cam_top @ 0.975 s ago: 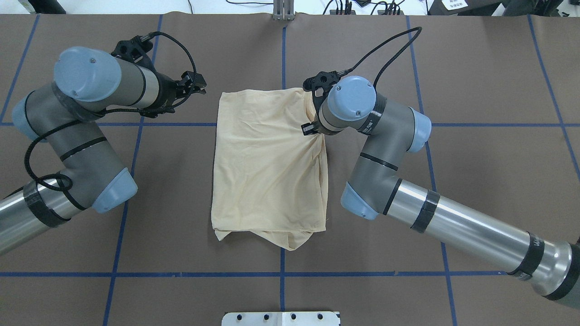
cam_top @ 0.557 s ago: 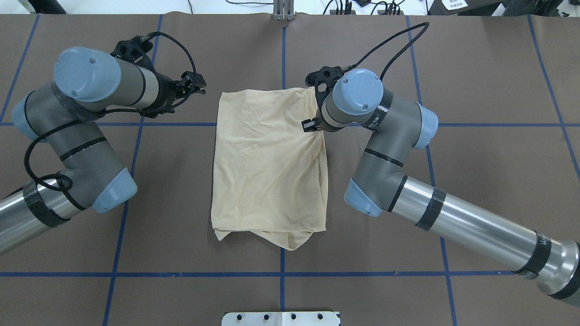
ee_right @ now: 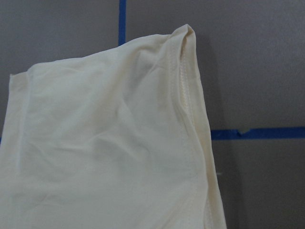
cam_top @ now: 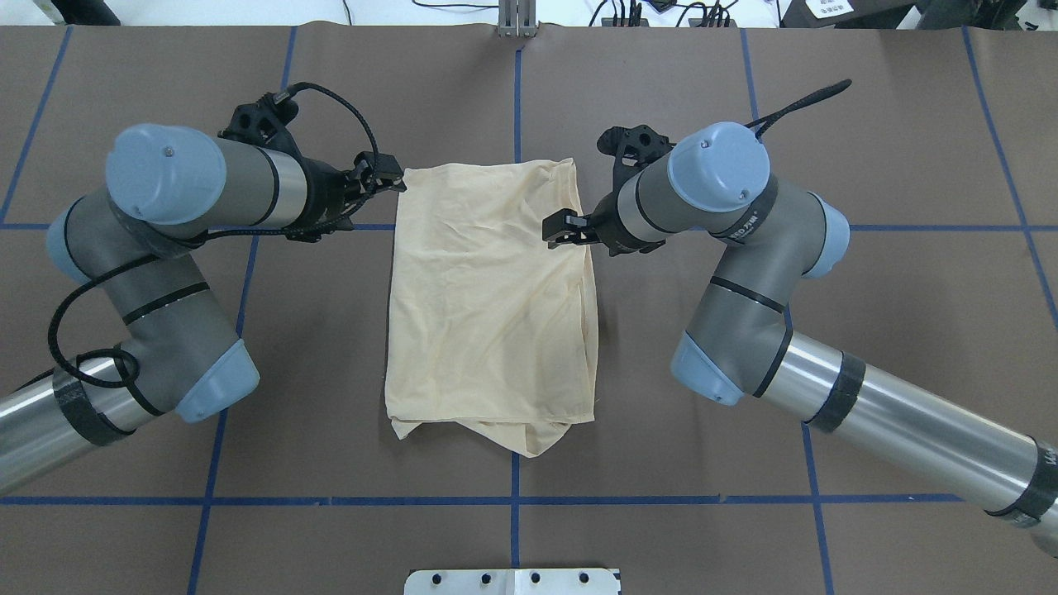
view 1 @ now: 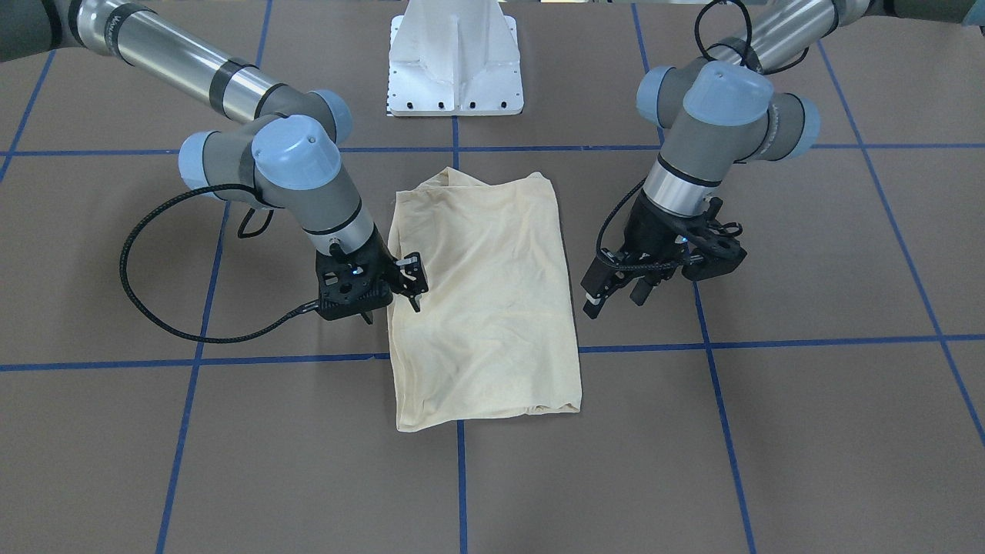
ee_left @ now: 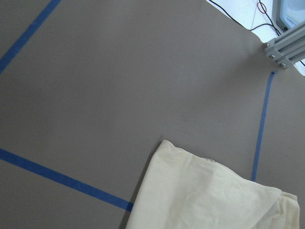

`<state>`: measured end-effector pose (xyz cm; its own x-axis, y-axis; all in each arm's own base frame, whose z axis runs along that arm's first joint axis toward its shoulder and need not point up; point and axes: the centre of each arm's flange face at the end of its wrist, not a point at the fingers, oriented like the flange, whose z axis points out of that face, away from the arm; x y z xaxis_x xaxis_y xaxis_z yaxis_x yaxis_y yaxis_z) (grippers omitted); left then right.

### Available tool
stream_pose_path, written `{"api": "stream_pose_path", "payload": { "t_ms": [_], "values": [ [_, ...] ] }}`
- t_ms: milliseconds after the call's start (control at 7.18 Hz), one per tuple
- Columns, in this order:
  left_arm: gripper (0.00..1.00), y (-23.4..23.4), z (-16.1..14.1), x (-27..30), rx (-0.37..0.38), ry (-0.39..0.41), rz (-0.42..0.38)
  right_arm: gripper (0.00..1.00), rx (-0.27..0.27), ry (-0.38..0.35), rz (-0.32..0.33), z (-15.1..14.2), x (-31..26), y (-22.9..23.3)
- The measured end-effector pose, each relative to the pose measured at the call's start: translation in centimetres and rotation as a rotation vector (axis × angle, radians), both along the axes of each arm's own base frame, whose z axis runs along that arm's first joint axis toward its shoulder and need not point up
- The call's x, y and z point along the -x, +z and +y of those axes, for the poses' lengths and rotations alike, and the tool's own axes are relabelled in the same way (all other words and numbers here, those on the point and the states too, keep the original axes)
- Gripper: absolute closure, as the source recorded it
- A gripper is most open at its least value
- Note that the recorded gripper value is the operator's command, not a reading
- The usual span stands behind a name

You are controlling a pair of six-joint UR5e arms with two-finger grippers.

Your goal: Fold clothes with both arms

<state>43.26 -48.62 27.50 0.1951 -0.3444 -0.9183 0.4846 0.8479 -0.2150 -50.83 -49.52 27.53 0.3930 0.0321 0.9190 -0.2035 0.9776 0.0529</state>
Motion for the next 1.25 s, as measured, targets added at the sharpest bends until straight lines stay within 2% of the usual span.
{"api": "stream_pose_path", "payload": {
  "t_ms": [139, 279, 557, 836, 1253],
  "values": [
    [0.00, 0.7, 3.1, -0.2, 0.009, 0.021, 0.076, 0.00, 0.067, 0.024, -0.081, 1.5, -0.3, 0.8],
    [0.00, 1.7, 5.9, 0.2, 0.019, 0.037, 0.142, 0.00, 0.119, 0.036, -0.130, 2.8, -0.4, 1.2],
    [0.00, 2.5, 11.2, -1.8, 0.070, 0.066, 0.192, 0.00, 0.212, 0.052, -0.181, 5.0, -0.7, 1.2],
    [0.00, 3.0, 15.1, -4.6, 0.130, 0.088, 0.136, 0.00, 0.238, 0.051, -0.192, 6.0, -0.9, 1.2],
    [0.00, 3.8, 16.9, -6.2, 0.160, 0.107, 0.081, 0.00, 0.243, 0.050, -0.191, 6.2, -0.9, 1.3]
  ]
}}
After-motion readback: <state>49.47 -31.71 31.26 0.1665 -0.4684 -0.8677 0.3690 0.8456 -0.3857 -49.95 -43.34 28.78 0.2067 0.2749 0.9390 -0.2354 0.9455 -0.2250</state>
